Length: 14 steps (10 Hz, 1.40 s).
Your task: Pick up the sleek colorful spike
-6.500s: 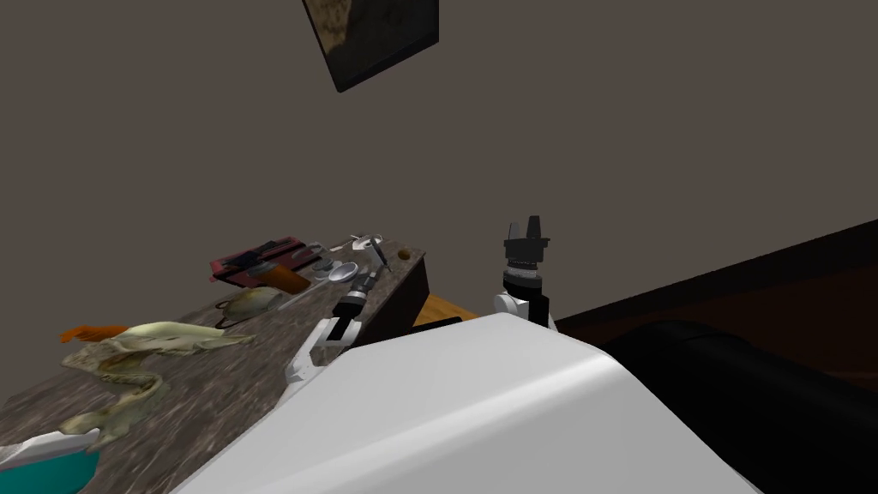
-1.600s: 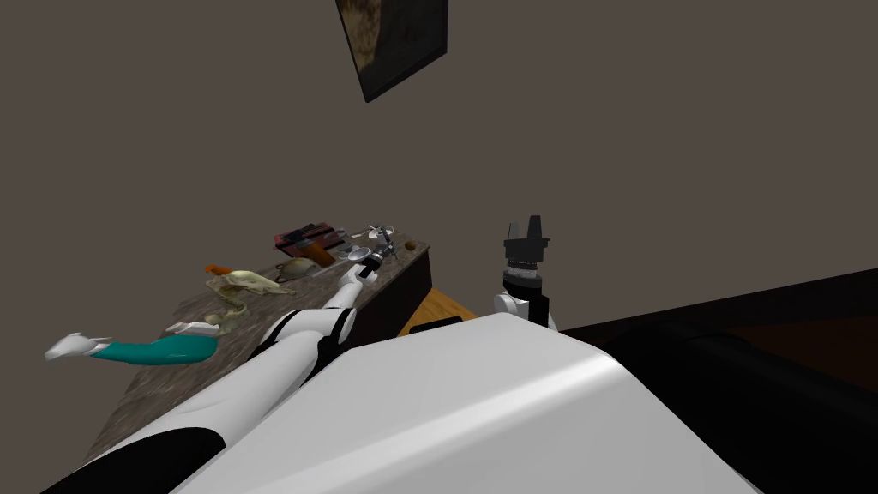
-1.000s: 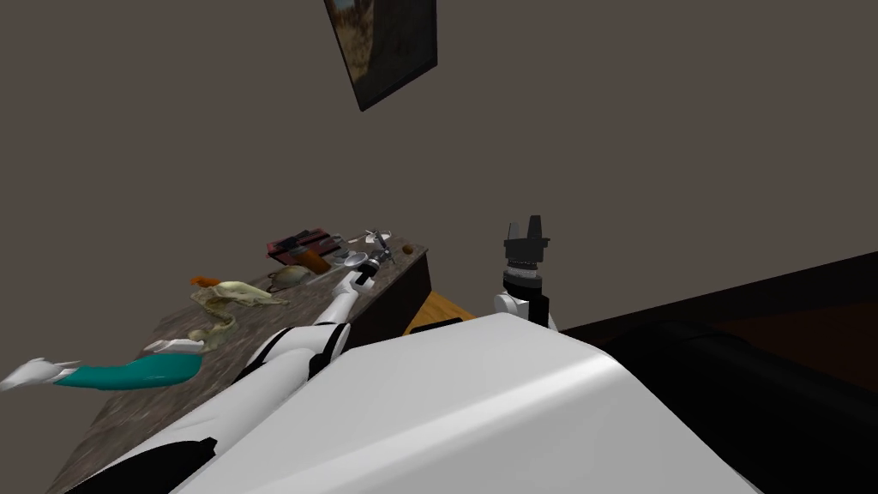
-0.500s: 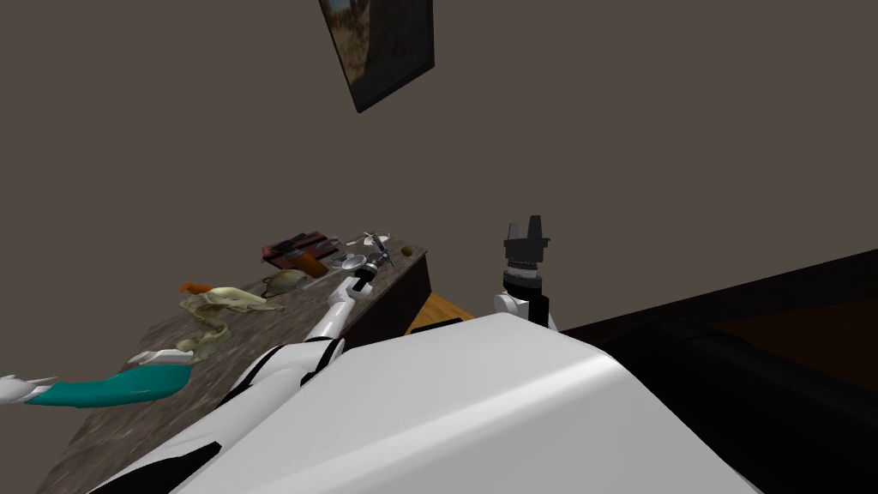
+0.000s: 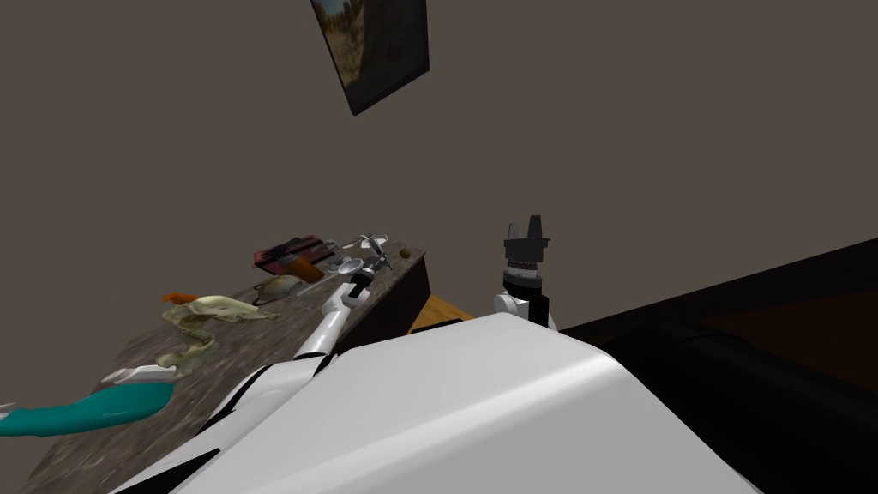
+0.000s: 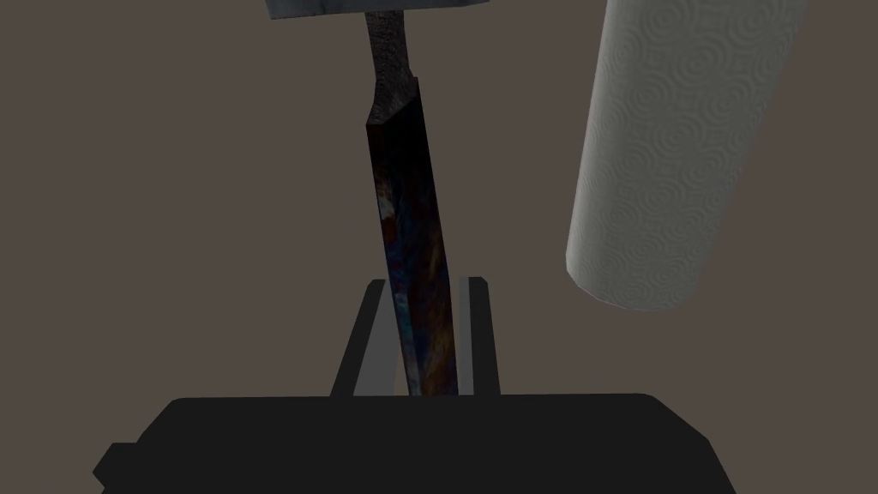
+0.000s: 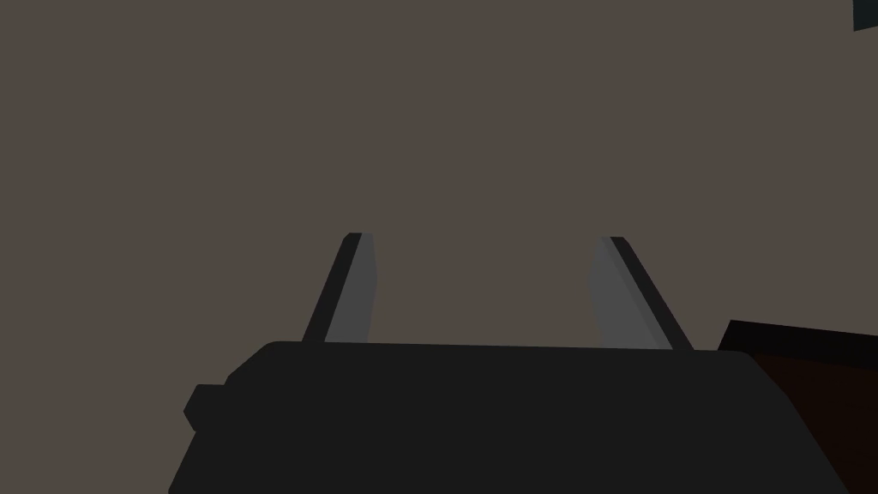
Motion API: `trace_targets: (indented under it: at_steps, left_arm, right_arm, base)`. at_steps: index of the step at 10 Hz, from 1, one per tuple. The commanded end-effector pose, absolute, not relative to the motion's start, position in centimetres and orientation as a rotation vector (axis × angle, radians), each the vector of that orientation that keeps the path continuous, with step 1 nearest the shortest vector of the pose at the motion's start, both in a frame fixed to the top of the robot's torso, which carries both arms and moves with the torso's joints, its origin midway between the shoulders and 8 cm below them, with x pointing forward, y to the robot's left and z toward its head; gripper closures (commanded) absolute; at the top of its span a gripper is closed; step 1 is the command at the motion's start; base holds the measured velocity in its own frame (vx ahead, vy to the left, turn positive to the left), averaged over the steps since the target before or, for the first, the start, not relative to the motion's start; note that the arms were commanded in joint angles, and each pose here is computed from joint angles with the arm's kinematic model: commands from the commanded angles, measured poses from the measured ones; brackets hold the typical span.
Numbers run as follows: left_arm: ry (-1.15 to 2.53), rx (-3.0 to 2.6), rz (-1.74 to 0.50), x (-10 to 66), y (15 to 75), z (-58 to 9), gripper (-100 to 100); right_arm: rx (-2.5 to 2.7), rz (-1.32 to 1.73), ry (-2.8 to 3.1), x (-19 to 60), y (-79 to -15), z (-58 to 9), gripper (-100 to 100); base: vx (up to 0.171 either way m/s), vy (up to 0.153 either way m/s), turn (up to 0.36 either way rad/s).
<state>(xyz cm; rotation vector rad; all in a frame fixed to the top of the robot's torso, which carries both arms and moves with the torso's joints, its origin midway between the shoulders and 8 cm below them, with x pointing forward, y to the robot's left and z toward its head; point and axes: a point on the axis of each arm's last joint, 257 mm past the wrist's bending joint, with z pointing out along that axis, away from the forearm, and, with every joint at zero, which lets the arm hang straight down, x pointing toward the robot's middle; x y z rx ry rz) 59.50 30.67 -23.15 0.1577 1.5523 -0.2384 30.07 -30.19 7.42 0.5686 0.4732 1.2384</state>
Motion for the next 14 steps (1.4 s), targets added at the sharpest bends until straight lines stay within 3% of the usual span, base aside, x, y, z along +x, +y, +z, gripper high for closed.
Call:
trace_targets:
  at_steps: [1, 14]
  left_arm:
    - [1.57, 0.145, -0.226, 58.3, 31.3, -24.0, 100]
    - [1.561, 0.125, -0.203, 51.4, 32.0, -23.0, 100]
  right_arm:
    - [0.569, 1.238, 0.473, 30.1, -30.2, 7.4, 0]
    - [0.569, 1.238, 0.473, 30.1, -30.2, 7.4, 0]
  base:
    - [0.051, 0.019, -0.061]
    - [0.032, 0.01, -0.031]
